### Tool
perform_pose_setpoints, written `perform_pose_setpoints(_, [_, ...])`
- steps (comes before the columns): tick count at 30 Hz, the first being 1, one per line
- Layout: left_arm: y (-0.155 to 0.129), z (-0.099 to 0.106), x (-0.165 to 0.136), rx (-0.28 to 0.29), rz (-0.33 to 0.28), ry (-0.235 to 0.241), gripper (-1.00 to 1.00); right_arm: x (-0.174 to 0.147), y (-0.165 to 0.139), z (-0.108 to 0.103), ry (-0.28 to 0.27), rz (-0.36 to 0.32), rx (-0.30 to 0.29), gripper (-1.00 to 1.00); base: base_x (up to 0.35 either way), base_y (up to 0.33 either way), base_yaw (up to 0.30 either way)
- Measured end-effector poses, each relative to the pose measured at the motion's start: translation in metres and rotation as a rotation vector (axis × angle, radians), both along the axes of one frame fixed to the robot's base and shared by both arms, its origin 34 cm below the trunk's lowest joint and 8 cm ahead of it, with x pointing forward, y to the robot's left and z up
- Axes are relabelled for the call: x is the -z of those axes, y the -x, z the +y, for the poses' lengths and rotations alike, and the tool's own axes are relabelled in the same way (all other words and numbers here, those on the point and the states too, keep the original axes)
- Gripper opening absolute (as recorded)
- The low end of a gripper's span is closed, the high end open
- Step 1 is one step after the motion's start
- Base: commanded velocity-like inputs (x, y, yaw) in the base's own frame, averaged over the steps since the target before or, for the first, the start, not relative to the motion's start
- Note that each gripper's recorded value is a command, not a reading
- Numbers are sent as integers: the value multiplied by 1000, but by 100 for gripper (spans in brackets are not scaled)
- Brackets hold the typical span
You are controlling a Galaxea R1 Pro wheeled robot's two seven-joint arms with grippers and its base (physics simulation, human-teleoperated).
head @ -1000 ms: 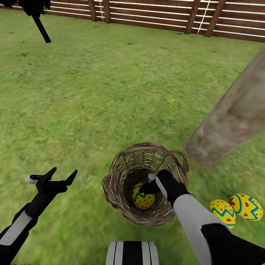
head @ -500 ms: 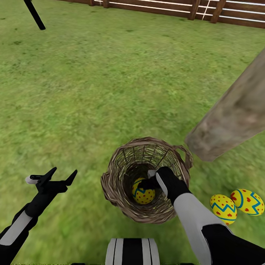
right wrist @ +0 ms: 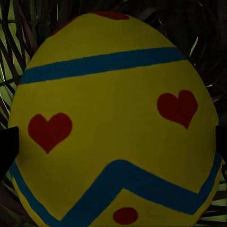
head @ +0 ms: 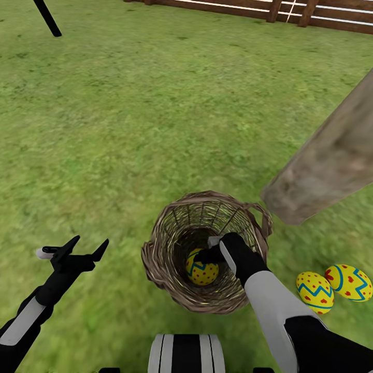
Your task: Take the three Easter eggs out of the wicker basket on the lawn in the garden, then place them on the lawn next to a single tree (choose any tree) so that all three eggs are next to the same tree and none are left in the basket.
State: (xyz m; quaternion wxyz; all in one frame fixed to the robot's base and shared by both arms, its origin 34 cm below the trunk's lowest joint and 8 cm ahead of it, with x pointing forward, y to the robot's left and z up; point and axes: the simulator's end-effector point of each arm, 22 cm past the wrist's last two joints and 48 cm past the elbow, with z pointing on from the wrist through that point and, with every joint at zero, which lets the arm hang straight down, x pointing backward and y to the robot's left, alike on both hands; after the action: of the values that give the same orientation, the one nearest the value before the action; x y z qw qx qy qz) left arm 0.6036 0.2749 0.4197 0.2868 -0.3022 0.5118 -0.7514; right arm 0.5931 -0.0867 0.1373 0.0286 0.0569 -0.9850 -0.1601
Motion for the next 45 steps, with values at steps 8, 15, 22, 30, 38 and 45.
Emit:
perform_pose_setpoints(8, [-1, 0, -4, 0, -7, 0, 100, -1, 6, 1, -4, 17, 1, -100, 0, 0, 0])
perform_pose_setpoints(15, [-2, 0, -20, 0, -37, 0, 100, -4, 23, 0, 5, 54, -12, -100, 0, 0, 0])
perform_pose_setpoints(22, [-4, 0, -36, 1, -67, 0, 100, -20, 13, 5, -15, 28, 5, -100, 0, 0, 0])
perform_pose_setpoints(30, [-5, -1, -55, 1, -101, 1, 100, -37, 2, 4, -15, -4, 6, -100, 0, 0, 0])
perform_pose_setpoints(38, [-5, 0, -73, 1, -134, 1, 100, -55, -8, 4, -15, -36, 5, -100, 0, 0, 0])
perform_pose_setpoints(45, [-5, 1, -87, -1, -158, -1, 100, -71, -18, 5, -21, -66, 9, -100, 0, 0, 0])
